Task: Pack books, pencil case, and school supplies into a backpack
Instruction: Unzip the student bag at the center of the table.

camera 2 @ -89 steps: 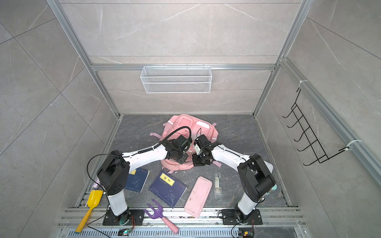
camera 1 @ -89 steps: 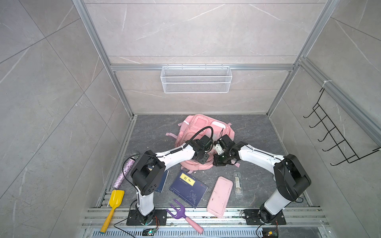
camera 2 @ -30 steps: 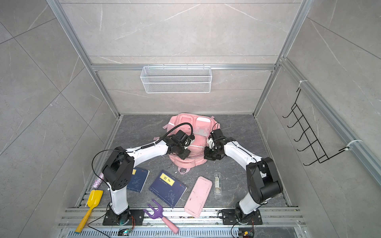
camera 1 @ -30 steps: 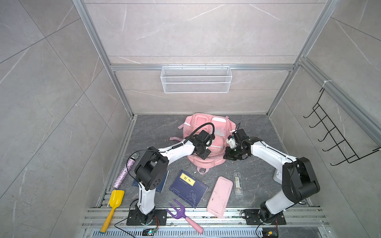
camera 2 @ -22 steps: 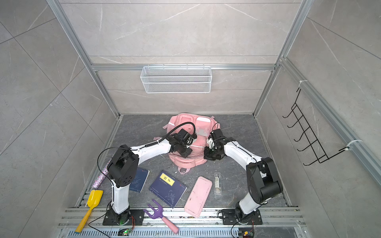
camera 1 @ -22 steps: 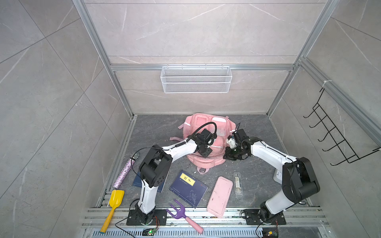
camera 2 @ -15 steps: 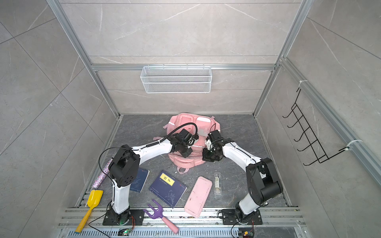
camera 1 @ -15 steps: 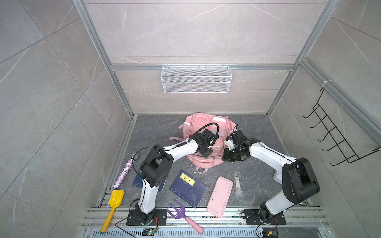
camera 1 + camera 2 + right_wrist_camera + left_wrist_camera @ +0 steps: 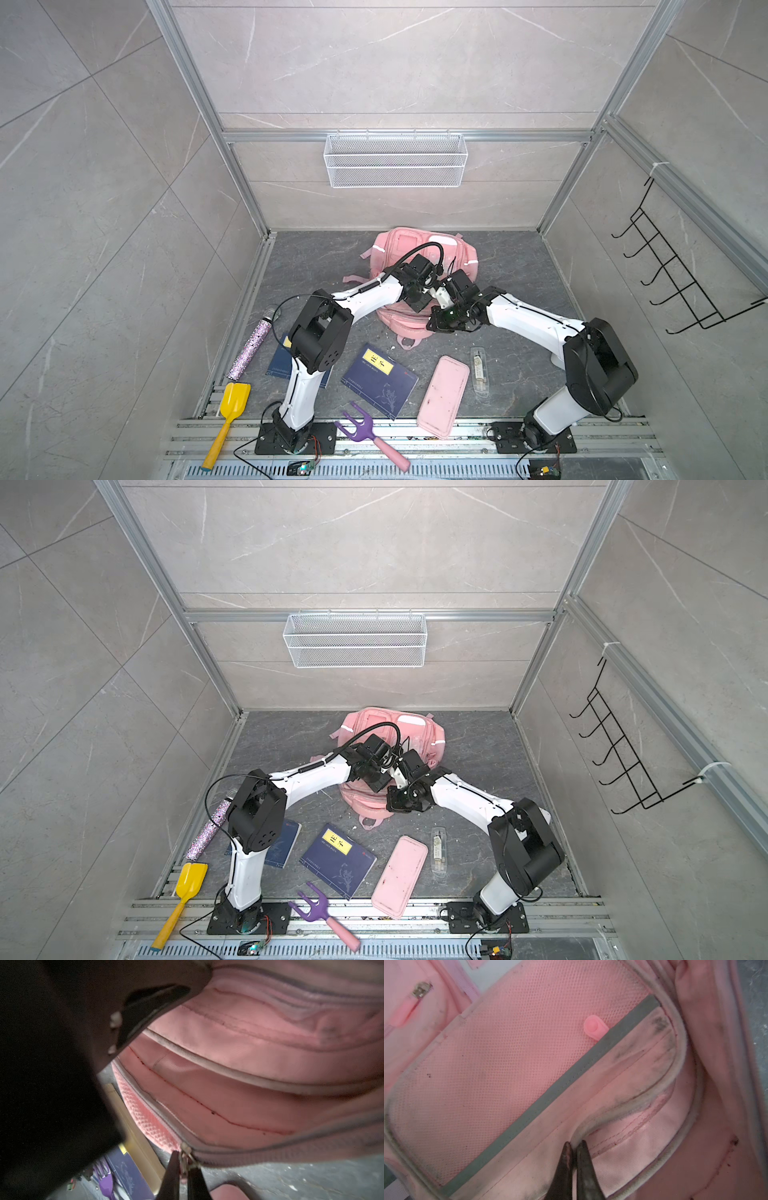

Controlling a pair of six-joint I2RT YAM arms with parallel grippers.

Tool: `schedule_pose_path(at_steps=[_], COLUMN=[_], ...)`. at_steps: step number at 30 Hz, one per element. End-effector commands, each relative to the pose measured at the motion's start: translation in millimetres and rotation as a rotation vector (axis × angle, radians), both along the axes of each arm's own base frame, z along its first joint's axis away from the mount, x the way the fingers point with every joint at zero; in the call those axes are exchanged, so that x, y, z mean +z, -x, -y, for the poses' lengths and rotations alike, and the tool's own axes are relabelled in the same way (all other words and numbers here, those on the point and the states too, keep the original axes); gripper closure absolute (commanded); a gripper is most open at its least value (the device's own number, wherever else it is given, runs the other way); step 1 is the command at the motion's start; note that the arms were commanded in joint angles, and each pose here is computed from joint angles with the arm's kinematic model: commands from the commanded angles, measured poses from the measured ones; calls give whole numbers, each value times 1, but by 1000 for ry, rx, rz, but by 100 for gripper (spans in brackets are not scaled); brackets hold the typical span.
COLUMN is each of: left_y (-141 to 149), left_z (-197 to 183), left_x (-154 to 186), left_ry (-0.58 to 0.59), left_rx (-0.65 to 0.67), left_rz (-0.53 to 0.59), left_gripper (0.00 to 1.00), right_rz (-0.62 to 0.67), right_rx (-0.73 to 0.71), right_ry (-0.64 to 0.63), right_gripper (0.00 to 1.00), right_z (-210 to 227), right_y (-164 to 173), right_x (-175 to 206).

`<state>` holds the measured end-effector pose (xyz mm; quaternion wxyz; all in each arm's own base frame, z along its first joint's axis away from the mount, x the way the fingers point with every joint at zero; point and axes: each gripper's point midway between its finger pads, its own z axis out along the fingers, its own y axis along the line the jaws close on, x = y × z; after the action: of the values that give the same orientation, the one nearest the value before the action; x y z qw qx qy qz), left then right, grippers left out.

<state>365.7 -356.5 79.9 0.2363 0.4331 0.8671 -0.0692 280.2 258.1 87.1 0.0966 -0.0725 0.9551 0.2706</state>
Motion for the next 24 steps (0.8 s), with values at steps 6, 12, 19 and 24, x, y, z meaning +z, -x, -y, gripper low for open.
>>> schedule_pose_path(at_steps=[6, 12, 19, 24], left_y=[-34, -44, -72, -93], left_z=[4, -34, -72, -80], left_x=[34, 60, 75, 72], left_ry=[124, 153, 204, 201], left_rx=[121, 206, 357, 421], left_rz=[48, 76, 76, 49], left_gripper=[100, 66, 58, 58], right_rz=[10, 24, 22, 24], right_rx=[32, 6, -22, -41], right_ry=[-39, -26, -11, -3], right_gripper=[100, 100, 100, 100], right_z=[-16, 2, 25, 40], right_y=[7, 6, 4, 1], right_x=[11, 17, 20, 23])
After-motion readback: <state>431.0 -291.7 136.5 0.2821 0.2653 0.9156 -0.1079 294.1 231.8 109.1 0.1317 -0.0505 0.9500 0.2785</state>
